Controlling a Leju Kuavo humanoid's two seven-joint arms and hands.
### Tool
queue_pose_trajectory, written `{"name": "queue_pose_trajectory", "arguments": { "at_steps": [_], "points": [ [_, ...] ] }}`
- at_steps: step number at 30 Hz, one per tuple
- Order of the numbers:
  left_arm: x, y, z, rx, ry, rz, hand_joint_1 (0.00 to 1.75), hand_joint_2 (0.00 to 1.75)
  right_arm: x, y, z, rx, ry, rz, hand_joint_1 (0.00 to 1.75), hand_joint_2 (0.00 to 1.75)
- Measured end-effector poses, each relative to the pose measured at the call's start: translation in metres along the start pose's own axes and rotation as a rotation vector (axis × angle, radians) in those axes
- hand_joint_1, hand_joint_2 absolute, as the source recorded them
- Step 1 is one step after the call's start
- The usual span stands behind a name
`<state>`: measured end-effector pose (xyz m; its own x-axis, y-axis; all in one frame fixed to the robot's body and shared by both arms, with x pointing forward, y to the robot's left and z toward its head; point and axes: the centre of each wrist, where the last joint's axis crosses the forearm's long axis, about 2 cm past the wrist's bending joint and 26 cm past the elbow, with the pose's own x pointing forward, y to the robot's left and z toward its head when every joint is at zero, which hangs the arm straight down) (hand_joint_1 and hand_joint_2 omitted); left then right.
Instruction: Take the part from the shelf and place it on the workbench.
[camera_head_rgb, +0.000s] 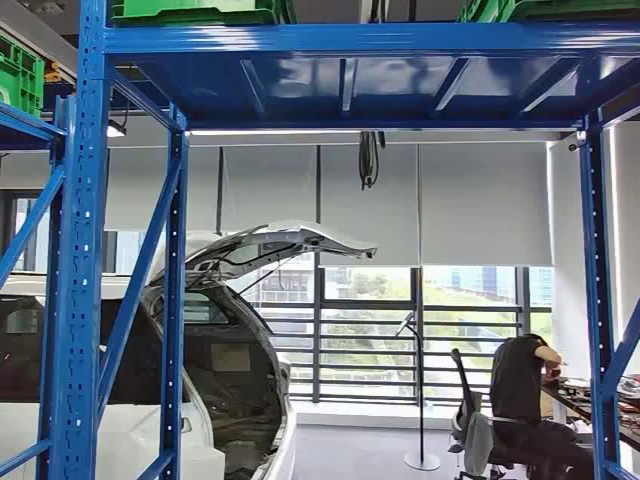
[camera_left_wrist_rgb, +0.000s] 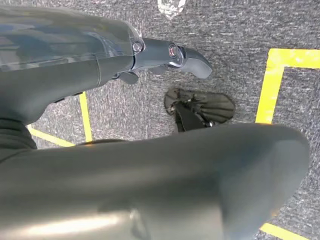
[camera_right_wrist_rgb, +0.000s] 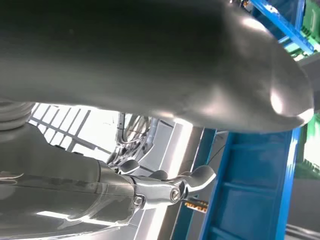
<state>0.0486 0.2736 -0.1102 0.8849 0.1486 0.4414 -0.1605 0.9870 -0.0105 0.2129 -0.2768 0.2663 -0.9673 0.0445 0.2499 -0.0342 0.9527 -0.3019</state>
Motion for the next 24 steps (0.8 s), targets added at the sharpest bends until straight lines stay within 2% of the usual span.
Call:
{"name": "queue_pose_trajectory", "arguments": {
  "at_steps": [24],
  "points": [
    [-0.0008, 0.0030, 0.0001, -0.003, 0.001, -0.014, 0.00, 0.00, 0.0007, -0.0015, -0.0012, -0.002, -0.008, 0.025, 0.00, 0.00]
  ]
}}
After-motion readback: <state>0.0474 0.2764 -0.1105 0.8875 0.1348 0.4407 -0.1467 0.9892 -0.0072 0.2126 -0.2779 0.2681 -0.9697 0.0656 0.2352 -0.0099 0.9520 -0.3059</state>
